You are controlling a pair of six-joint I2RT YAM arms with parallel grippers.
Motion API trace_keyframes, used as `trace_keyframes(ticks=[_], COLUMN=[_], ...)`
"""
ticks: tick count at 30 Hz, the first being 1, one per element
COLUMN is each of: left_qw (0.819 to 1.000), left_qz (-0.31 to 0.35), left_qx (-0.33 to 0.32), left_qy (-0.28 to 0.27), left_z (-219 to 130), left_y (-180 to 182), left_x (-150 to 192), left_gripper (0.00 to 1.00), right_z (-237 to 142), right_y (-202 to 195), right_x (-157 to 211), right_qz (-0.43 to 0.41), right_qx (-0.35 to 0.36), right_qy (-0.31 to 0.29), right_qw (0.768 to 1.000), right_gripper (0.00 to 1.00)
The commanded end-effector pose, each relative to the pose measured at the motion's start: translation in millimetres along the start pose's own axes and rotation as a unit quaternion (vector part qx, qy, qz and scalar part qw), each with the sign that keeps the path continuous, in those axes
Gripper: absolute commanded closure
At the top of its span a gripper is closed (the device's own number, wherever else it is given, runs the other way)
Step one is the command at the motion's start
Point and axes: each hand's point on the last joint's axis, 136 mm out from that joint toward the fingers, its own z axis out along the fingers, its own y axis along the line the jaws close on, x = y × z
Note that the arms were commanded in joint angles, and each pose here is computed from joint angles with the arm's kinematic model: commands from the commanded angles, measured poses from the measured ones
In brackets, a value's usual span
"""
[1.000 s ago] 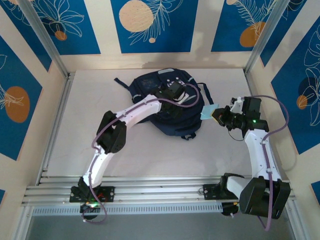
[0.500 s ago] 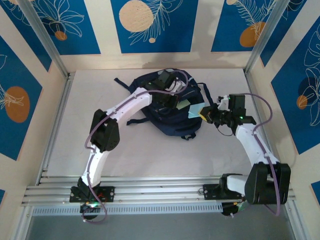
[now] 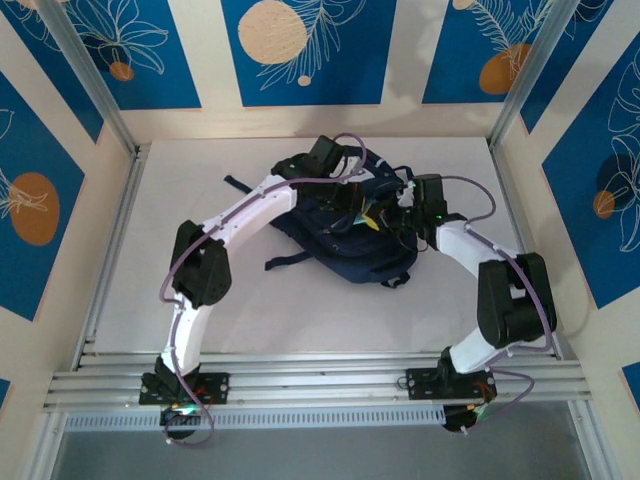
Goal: Pack the student bag
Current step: Place the loose stationery in the student bag, then close the student bag at the top-center of the table, then rotate the student bag at the top-center of the table.
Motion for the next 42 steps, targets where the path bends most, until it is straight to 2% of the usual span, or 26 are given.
trace_keyframes(ticks=[1,2,5,8,10,12,13,15,21,24,27,28,30,31,35,39,40,42], left_qw=[0.995,0.996,0.996,0.995,0.994,0.992,0.991,0.99,0.983,0.985,0.989,0.99,0.989,0.989,0.991,0.994,0.993,0.992], left_qz=[0.015,0.01,-0.011,-0.037,-0.055,-0.074,-0.081,-0.096,-0.157,-0.151,-0.131,-0.126,-0.123,-0.121,-0.107,-0.11,-0.115,-0.124], left_qx=[0.074,0.071,0.058,0.047,0.043,0.04,0.039,0.033,-0.024,-0.028,0.0,0.013,0.039,0.05,0.056,0.024,0.023,0.026], left_qy=[-0.059,-0.06,-0.065,-0.077,-0.085,-0.094,-0.097,-0.101,-0.09,-0.079,-0.067,-0.066,-0.066,-0.067,-0.052,-0.011,-0.003,0.006], left_z=[-45,-45,-44,-48,-53,-59,-62,-68,-69,-60,-41,-35,-23,-18,0,22,25,27], left_y=[-55,-52,-42,-26,-15,-3,2,16,87,104,105,104,102,101,99,117,120,121], left_x=[-25,-26,-29,-34,-36,-37,-37,-34,0,14,19,19,16,14,15,39,45,55], left_gripper=[1.0,1.0,1.0,0.81,0.62,0.46,0.4,0.36,0.35,0.34,0.34,0.34,0.35,0.37,0.41,0.42,0.47,0.68], right_z=[-1,-4,-25,-50,-65,-77,-81,-85,-79,-73,-66,-64,-59,-57,-52,-41,-39,-34], right_y=[9,3,-13,-26,-32,-38,-39,-41,-57,-65,-70,-72,-72,-73,-84,-87,-84,-79], right_x=[-7,-5,0,11,23,35,40,51,55,48,40,39,37,37,34,26,23,14], right_qz=[-0.006,-0.007,-0.015,-0.04,-0.066,-0.084,-0.091,-0.101,-0.082,-0.069,-0.065,-0.065,-0.068,-0.069,-0.066,-0.063,-0.065,-0.075], right_qx=[-0.003,0.01,0.047,0.085,0.106,0.125,0.131,0.139,0.152,0.156,0.158,0.158,0.155,0.155,0.169,0.165,0.162,0.161], right_qy=[-0.006,-0.009,-0.026,-0.04,-0.04,-0.033,-0.03,-0.02,-0.029,-0.042,-0.05,-0.05,-0.046,-0.045,-0.048,-0.051,-0.052,-0.057], right_qw=[1.0,1.0,0.998,0.995,0.991,0.988,0.987,0.985,0.984,0.984,0.984,0.984,0.985,0.984,0.982,0.983,0.983,0.982], right_gripper=[0.87,0.8,0.68,0.56,0.48,0.44,0.44,0.43,0.38,0.35,0.35,0.39,0.56,0.6,0.6,0.62,0.62,0.63])
